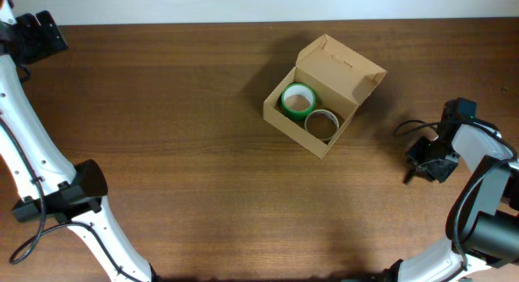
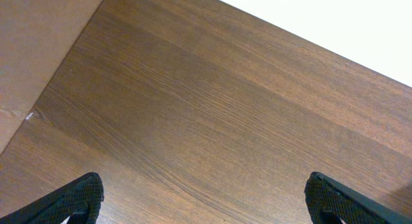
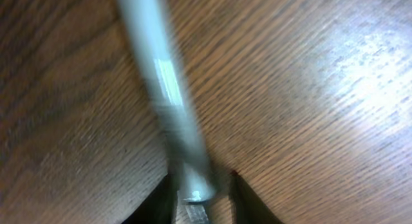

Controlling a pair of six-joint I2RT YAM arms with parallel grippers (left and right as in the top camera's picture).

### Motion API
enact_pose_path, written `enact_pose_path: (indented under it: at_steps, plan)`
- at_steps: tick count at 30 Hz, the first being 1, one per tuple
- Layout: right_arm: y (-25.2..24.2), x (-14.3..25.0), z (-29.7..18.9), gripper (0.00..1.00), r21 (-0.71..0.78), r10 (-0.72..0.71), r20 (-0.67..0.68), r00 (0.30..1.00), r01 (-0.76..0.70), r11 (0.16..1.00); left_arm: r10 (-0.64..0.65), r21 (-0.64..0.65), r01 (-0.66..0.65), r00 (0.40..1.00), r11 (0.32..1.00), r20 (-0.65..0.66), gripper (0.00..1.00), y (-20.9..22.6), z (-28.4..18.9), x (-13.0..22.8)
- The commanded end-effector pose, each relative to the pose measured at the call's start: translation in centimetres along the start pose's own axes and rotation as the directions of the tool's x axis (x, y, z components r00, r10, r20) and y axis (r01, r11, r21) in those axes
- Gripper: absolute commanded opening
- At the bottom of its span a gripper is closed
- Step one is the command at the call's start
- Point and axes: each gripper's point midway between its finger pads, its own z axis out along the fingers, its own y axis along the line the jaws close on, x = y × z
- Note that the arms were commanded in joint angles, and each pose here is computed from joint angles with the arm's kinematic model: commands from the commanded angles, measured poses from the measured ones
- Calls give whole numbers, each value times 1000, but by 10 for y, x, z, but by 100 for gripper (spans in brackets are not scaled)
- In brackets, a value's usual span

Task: Pack container
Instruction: 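Lift the Sharpie with the right gripper and carry it over the box, then lower the Sharpie into the box and open the right gripper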

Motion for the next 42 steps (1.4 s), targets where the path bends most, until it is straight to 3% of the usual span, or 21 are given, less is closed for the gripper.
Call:
enact_pose_path:
  at_steps: [1, 8, 12, 16, 19, 23, 26, 30, 36, 39, 42]
  plan:
    - [2, 3, 6, 4, -13, 4, -17, 1000, -4, 1000, 5, 3, -5, 1000, 1000, 26, 100, 2, -14, -2]
    - [32, -9, -17, 4, -159, -79, -11, 997, 76, 984, 5, 3, -5, 1000, 1000, 26, 100, 2, -14, -2]
    - [59, -38, -91, 4, -210, -218, 112, 969, 238, 948, 5, 3, -5, 1000, 1000, 26, 100, 2, -14, -2]
    - [89, -46, -170, 4, -199, -382, 238, 893, 430, 881, 5, 3, -5, 1000, 1000, 26, 100, 2, -14, -2]
    - [120, -42, -226, 4, -165, -517, 354, 779, 597, 786, 5, 3, -5, 1000, 1000, 26, 100, 2, -14, -2]
    - [171, -19, -287, 4, -31, -697, 509, 505, 820, 571, 5, 3, -5, 1000, 1000, 26, 100, 2, -14, -2]
    - [204, 3, -304, 4, 83, -767, 540, 346, 885, 458, 5, 3, -5, 1000, 1000, 26, 100, 2, -14, -2]
    - [241, 41, -287, 3, 137, -852, 488, 188, 948, 287, 5, 3, -5, 1000, 1000, 26, 100, 2, -14, -2]
    - [263, 101, -221, 4, 102, -963, 258, -79, 993, -54, 5, 3, -5, 1000, 1000, 26, 100, 2, -14, -2]
    - [263, 118, -195, 4, 57, -971, 164, -177, 984, -170, 5, 3, -5, 1000, 1000, 26, 100, 2, -14, -2]
    - [268, 126, -173, 4, 24, -969, 114, -218, 976, -216, 5, 3, -5, 1000, 1000, 26, 100, 2, -14, -2]
